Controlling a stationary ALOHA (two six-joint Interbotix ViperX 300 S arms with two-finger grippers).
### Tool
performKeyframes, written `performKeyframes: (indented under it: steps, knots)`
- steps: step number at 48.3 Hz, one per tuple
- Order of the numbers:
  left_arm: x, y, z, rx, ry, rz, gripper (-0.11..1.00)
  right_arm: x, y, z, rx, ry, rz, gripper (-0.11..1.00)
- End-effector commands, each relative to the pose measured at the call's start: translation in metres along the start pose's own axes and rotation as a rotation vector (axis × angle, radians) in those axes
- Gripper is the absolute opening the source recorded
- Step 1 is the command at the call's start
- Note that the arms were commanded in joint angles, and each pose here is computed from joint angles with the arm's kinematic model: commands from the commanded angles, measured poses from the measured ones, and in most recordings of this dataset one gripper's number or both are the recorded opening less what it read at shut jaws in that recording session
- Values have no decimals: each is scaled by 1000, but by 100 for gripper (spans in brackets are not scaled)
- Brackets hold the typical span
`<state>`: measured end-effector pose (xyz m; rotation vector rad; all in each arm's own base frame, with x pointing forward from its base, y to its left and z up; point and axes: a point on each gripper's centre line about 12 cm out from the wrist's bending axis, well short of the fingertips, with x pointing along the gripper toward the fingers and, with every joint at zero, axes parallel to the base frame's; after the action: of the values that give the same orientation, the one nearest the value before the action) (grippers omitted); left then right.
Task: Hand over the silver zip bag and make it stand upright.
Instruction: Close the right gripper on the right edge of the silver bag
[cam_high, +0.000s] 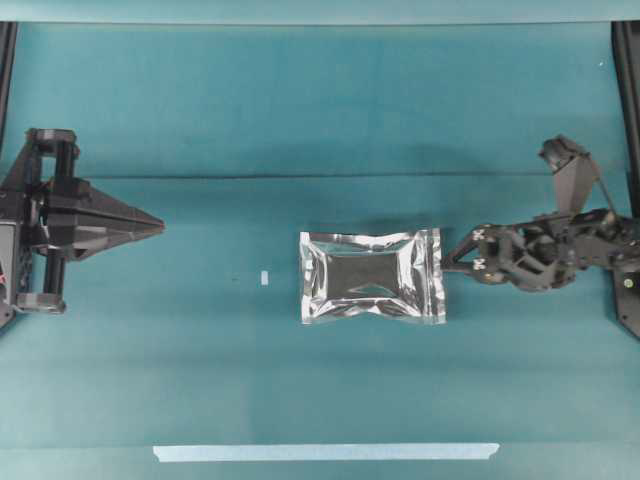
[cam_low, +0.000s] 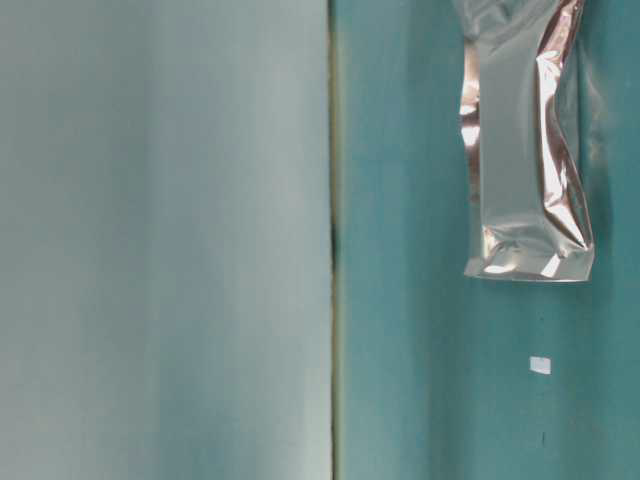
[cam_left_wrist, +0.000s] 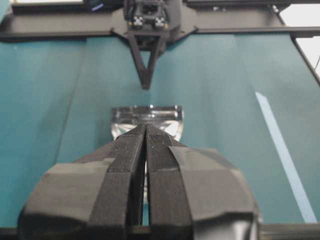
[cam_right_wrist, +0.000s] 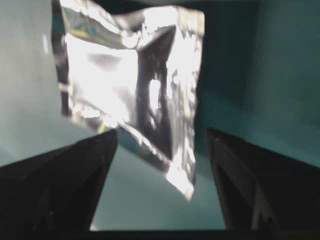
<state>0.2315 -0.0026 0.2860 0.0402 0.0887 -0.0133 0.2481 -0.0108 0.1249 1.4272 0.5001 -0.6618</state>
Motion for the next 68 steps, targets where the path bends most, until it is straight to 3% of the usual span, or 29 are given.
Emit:
performKeyframes:
  steps: [1, 10, 23, 55, 61, 68]
  knots:
    - [2, 1, 8, 3, -21, 2, -1, 8, 5, -2, 15, -10, -3, 85]
    - [2, 1, 7, 3, -18, 2, -1, 24, -4, -13, -13, 2, -59, 85]
    - [1, 1, 6, 3, -17, 2, -1, 39, -3, -9, -5, -66, -49, 85]
    - [2, 0, 3, 3, -8, 1, -1, 65, 1, -21, -34, -17, -113, 82]
    - [2, 1, 3, 3, -8, 3, -1, 64, 0, -20, -30, -16, -115, 71]
    - [2, 1, 3, 3, -8, 3, -1, 64, 3, -21, -31, -14, -108, 39]
